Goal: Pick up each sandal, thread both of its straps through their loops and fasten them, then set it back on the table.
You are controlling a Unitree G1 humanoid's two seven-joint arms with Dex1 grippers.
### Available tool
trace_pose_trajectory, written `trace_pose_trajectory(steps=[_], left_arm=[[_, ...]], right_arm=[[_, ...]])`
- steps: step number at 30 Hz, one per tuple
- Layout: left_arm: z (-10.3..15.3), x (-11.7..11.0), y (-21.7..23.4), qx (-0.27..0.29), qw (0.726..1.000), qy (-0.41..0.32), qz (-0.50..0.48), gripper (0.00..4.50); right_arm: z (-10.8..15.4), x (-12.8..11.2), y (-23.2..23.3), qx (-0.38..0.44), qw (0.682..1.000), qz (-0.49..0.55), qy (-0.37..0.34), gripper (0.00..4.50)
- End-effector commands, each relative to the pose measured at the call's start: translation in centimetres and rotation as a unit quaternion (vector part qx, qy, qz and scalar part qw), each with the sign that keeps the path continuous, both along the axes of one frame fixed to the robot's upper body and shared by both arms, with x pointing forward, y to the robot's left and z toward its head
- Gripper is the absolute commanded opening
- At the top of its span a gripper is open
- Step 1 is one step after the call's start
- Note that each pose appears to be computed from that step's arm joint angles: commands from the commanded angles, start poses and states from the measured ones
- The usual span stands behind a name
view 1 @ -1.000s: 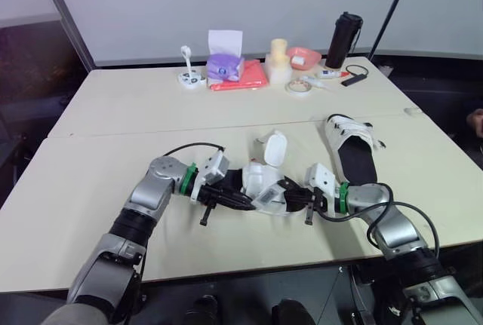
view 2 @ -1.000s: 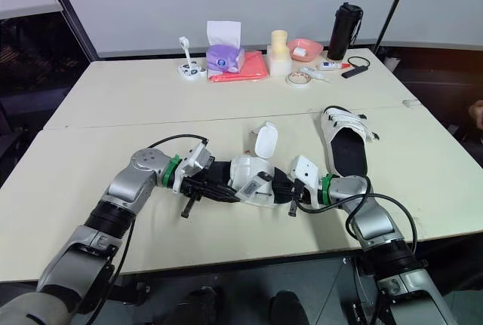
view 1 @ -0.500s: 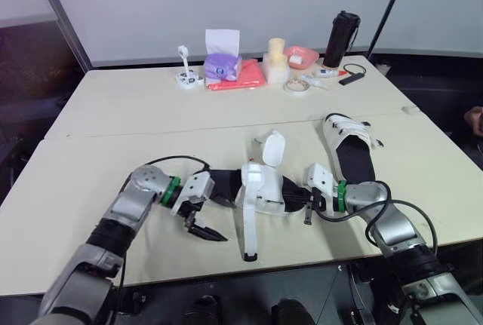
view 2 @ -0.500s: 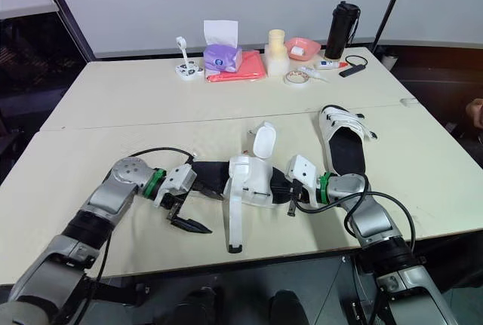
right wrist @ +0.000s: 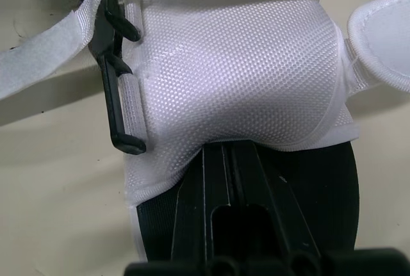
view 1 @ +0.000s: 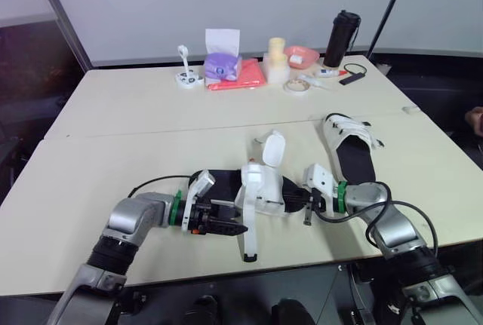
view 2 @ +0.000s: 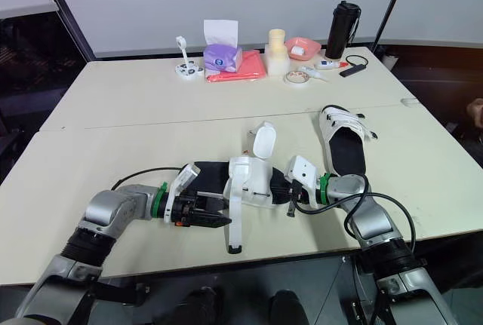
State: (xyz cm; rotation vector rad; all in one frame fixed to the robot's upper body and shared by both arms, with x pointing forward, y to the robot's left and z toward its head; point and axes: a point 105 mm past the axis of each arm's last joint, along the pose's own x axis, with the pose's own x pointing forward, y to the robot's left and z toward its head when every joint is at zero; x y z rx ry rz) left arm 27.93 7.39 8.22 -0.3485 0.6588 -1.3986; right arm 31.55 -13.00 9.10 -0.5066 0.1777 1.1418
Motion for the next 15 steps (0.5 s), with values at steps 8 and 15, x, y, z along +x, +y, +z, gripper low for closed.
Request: trace_pose_trajectory(steps=[8, 15], left_arm=[[0.7, -1.3, -2.7, -0.027, 0.998, 0.054, -0.011, 3.35], [1.2, -2.2, -3.2, -0.035, 0.997, 0.067, -0.034, 0.02]], right_arm=[[-1.6, -1.8, -0.2, -0.018, 0.999, -0.008, 0.036, 0.0], [-1.6, -1.6, -0.3, -0.019, 0.999, -0.013, 0.034, 0.0]])
